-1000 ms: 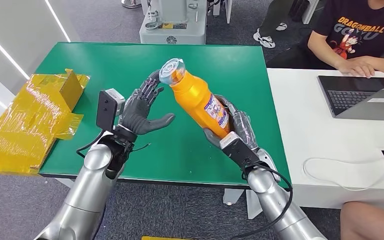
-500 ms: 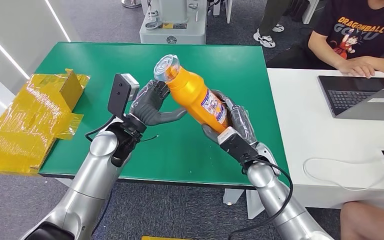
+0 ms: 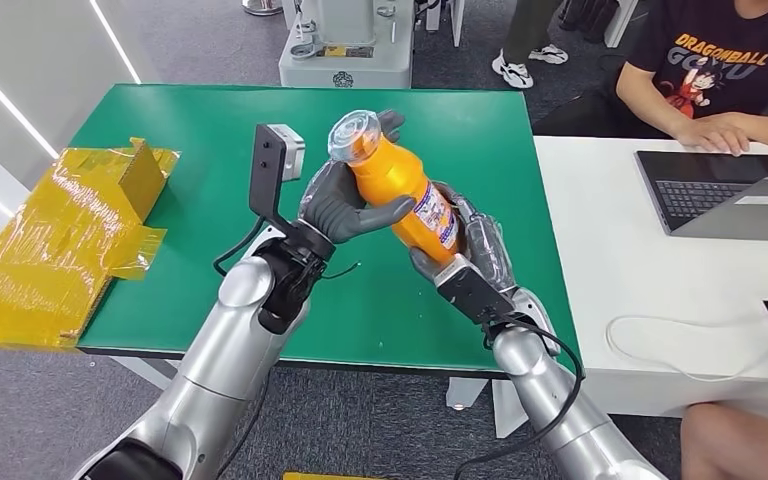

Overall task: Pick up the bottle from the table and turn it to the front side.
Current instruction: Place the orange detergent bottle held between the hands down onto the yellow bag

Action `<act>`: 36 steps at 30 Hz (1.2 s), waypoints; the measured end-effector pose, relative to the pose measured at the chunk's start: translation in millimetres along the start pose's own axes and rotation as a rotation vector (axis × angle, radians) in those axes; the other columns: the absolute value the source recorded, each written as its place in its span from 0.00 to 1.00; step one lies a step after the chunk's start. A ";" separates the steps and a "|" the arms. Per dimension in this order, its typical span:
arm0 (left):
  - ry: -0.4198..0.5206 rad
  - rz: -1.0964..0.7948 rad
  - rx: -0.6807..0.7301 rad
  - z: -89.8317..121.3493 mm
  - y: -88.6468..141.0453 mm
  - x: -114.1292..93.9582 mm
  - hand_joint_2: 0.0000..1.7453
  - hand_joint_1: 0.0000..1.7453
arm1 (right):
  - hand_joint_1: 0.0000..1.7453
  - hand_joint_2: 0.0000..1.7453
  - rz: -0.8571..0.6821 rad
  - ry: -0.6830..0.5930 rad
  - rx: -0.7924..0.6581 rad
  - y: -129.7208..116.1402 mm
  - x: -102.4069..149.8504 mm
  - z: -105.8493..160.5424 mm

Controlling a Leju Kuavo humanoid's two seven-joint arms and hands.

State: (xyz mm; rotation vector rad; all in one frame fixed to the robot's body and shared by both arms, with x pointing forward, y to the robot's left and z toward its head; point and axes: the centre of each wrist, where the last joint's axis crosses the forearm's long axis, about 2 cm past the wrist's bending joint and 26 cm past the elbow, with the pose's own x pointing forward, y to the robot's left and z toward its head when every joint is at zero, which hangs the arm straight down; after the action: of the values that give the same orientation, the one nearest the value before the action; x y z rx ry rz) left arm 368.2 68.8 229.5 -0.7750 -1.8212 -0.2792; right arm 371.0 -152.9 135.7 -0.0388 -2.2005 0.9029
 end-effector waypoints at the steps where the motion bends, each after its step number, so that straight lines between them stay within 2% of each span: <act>1: -0.003 0.002 0.002 -1.2 -1.5 0.6 1.00 0.00 | 1.00 1.00 0.006 0.003 0.001 0.0 -0.4 0.4; 20: -0.001 -0.017 0.008 -5.4 -10.4 -0.2 1.00 0.00 | 1.00 1.00 0.016 0.028 -0.003 1.8 -2.3 -1.1; 36: 0.010 -0.053 0.016 -9.5 -11.0 -0.9 1.00 0.00 | 1.00 1.00 0.035 0.002 -0.020 -10.4 5.4 -39.8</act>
State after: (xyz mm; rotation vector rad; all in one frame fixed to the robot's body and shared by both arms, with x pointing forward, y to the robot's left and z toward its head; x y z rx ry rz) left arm 368.6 55.1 234.2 -0.7142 -1.8344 -0.3022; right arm 395.4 -135.6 164.4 -0.0883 -2.2134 0.8995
